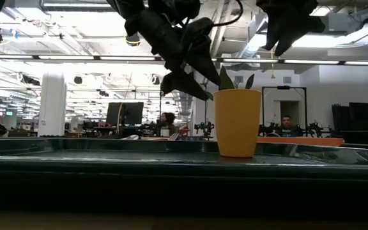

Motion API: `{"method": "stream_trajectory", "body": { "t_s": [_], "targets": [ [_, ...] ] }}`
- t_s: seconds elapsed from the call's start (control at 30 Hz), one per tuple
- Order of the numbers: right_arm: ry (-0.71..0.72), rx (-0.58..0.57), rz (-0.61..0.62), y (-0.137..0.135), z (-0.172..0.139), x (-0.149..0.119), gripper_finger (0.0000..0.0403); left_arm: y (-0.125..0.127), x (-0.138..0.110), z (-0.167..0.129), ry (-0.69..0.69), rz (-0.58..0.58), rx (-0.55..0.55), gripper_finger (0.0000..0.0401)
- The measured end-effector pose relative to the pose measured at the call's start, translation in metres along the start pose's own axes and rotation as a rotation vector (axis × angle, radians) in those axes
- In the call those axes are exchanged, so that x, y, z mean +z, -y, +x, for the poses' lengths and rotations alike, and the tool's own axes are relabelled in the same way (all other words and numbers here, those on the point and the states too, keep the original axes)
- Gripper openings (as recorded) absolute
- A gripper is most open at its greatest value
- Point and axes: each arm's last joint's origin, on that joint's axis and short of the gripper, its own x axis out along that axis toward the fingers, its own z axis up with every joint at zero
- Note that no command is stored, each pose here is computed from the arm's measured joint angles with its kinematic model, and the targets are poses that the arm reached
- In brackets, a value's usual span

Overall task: Pick and place plate/cup/fork/spoon on tray
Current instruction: Put the yellow cup on the black serving tray

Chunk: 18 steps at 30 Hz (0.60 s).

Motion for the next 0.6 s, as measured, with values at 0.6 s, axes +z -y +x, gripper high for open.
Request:
{"method": "stream_trajectory", "body": {
  "t_s": [0.6],
  "targets": [
    [-0.008,-0.007,0.001,0.001,0.0,-0.001,0.0182,-0.007,-0.013,0.026,-0.091,-0.024,0.041,0.0216]
  ]
}}
